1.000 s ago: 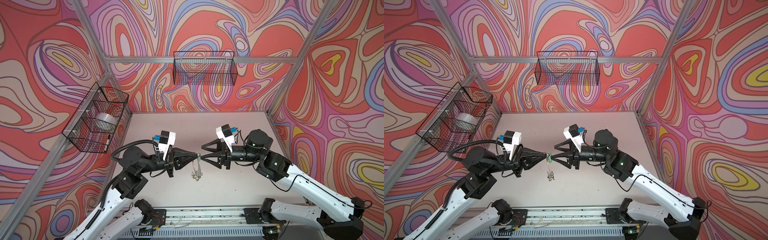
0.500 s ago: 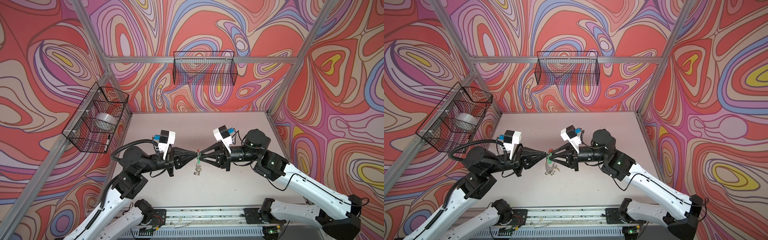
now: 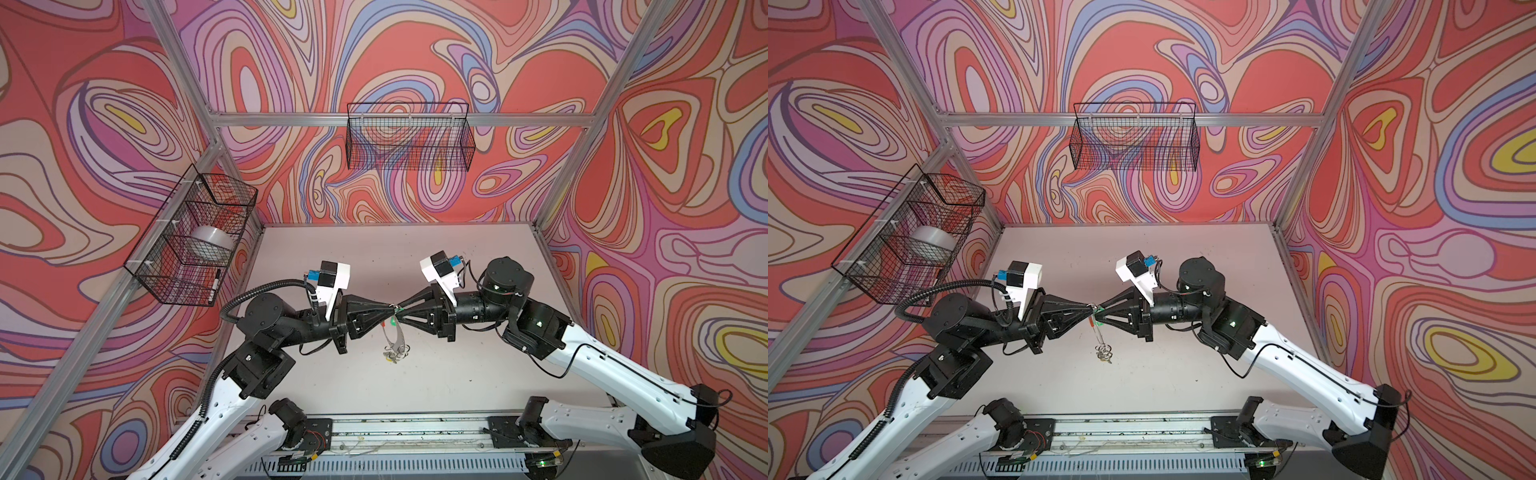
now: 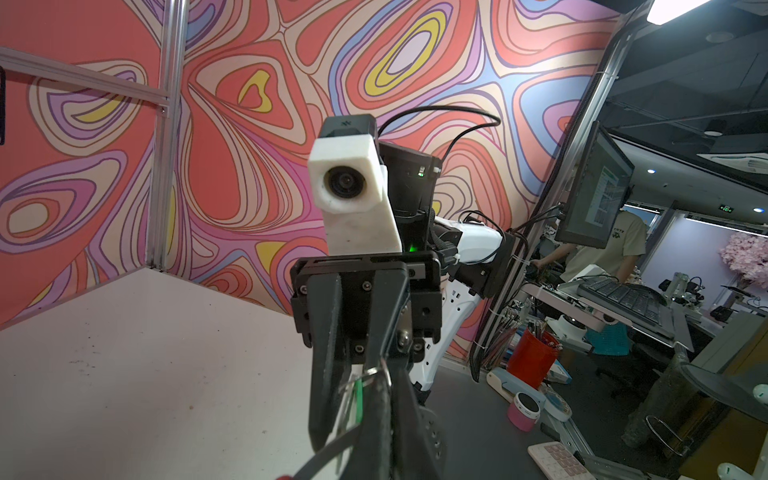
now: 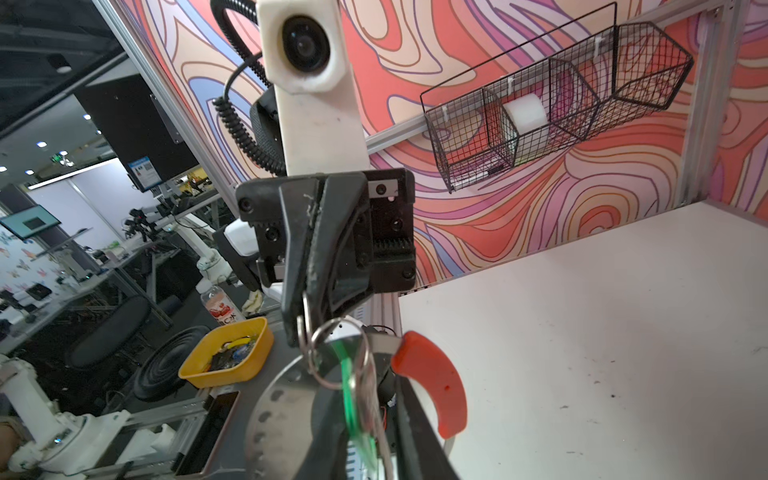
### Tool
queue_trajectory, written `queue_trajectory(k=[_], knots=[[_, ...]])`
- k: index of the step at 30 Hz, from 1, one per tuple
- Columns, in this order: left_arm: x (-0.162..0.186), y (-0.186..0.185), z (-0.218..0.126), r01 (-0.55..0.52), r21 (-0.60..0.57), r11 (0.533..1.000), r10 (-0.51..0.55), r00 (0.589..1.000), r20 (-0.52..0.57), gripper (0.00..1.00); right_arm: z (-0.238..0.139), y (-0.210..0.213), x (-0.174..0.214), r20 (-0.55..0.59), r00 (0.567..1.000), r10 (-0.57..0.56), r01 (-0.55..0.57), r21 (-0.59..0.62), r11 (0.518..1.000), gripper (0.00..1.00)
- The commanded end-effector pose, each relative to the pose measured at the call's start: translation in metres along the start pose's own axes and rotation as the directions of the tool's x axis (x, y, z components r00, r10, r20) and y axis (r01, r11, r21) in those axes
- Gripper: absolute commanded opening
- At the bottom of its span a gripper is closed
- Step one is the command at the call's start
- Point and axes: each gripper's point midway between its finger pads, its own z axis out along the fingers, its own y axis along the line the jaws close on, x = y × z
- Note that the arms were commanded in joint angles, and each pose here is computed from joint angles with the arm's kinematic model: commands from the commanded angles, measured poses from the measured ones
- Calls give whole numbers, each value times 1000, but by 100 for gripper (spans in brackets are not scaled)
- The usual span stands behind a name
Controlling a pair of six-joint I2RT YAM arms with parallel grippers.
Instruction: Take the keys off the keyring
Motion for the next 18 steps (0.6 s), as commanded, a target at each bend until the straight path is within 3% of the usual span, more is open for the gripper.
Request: queue_trajectory(k=[1, 8, 18], knots=[[-9, -4, -3, -32, -10, 999, 32, 999, 26, 0, -1, 5, -8, 13, 1000, -15, 15, -4, 1000, 11], [-15, -3, -9, -55, -53, 997, 58, 997, 57, 0, -1, -2, -3, -1, 1000, 0, 0, 28, 1000, 0], [-22, 0, -11, -62, -73, 995, 69, 992, 105, 0, 9, -2, 10, -51, 999, 14, -14, 1, 1000, 0]])
